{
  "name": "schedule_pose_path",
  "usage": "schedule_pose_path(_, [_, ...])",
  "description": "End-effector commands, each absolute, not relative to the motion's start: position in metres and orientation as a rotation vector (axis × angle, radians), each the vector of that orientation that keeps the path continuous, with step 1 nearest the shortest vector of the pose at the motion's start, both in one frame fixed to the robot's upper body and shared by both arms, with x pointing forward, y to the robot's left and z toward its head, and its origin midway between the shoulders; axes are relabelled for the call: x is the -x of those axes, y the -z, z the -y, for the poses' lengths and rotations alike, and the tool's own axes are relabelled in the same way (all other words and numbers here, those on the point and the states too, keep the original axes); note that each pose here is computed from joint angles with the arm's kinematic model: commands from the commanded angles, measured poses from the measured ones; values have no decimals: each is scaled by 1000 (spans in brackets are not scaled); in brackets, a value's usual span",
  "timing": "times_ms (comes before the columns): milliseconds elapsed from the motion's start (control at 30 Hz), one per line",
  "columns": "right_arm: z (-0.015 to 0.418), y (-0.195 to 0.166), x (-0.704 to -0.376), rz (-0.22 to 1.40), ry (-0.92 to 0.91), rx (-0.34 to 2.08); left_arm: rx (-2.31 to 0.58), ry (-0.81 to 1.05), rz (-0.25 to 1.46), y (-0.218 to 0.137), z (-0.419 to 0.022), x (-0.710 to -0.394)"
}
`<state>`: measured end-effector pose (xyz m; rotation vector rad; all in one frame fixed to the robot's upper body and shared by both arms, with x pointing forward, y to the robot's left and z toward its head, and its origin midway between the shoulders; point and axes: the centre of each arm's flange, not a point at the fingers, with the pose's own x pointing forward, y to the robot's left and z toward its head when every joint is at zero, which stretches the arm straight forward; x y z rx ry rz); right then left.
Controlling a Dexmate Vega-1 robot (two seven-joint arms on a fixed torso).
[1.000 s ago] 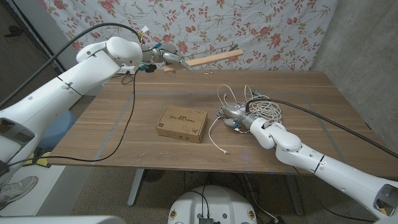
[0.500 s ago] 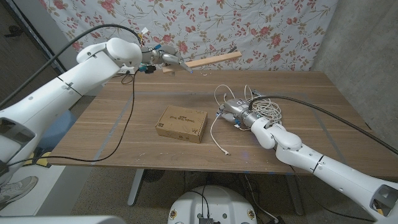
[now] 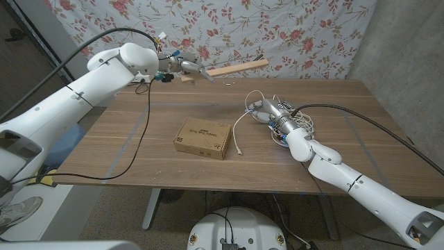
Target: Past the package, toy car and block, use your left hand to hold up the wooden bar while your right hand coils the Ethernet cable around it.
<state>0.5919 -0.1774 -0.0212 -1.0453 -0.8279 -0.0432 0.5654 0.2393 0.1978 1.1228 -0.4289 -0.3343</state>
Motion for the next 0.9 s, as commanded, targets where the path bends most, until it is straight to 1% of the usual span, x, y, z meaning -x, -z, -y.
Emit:
schedule_pose_path(33, [224, 4, -609, 782, 137, 649, -1114, 334, 433, -199, -244, -567])
schedule_pose_path(233, [247, 1, -619, 757, 182, 459, -1111, 334, 431, -199, -246, -567])
schedule_pose_path(500, [267, -12, -625, 770, 242, 298, -1112, 354, 430, -200, -242, -566])
schedule_pose_path(900, [288, -45, -622, 840, 312, 175, -1109, 360, 426, -197, -239, -564])
